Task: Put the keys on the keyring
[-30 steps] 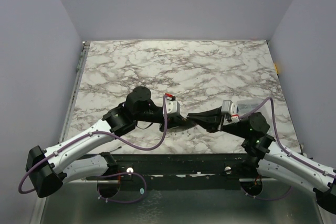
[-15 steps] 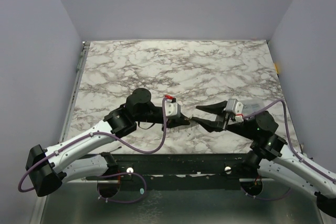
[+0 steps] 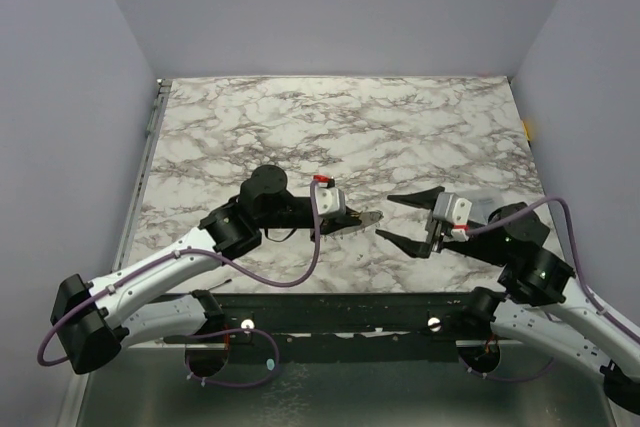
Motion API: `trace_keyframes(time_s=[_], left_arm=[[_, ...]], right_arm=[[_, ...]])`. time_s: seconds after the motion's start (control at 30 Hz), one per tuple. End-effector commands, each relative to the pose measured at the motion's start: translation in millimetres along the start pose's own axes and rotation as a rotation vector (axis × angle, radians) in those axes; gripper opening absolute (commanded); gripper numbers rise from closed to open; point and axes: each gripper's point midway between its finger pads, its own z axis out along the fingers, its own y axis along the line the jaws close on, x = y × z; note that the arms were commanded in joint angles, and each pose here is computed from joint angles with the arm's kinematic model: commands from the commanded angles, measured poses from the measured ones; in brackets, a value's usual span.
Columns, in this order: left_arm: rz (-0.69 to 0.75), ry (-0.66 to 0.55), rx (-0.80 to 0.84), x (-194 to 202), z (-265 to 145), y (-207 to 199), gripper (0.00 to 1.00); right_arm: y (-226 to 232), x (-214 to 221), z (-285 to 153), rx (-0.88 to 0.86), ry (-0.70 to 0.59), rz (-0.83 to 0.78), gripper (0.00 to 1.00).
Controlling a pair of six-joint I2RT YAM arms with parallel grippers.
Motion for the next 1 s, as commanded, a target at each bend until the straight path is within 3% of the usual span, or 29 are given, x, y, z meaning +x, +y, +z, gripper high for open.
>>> trace_keyframes(time_s=[0.0, 0.17, 0.67, 0.87, 0.97], left_arm=[[0.009, 0.007, -0.040, 2.5, 5.3, 11.3, 0.00], [-0.035, 0.034, -0.033, 12.5, 11.4, 12.1, 0.00], [-0.111, 0.078, 0.034, 34.6, 23.1, -1.0, 0.00], [-0.142, 0.139, 0.063, 54.9, 30.9, -4.3, 0.00], [-0.132, 0.174, 0.102, 62.1, 37.4, -13.7, 0.00]], right_arm=[[-3.8, 27.2, -2.4, 0.007, 0.166, -0.003, 0.68], [6.8, 45.7, -2.4, -0.094, 0.307, -0.014, 0.69], [21.4, 27.5, -13.6, -0.180, 0.210, -0.100, 0.77], [19.5, 44.3, -18.2, -0.234, 0.334, -0.172, 0.76], [18.2, 55.4, -20.7, -0.266, 0.386, -0.236, 0.68]])
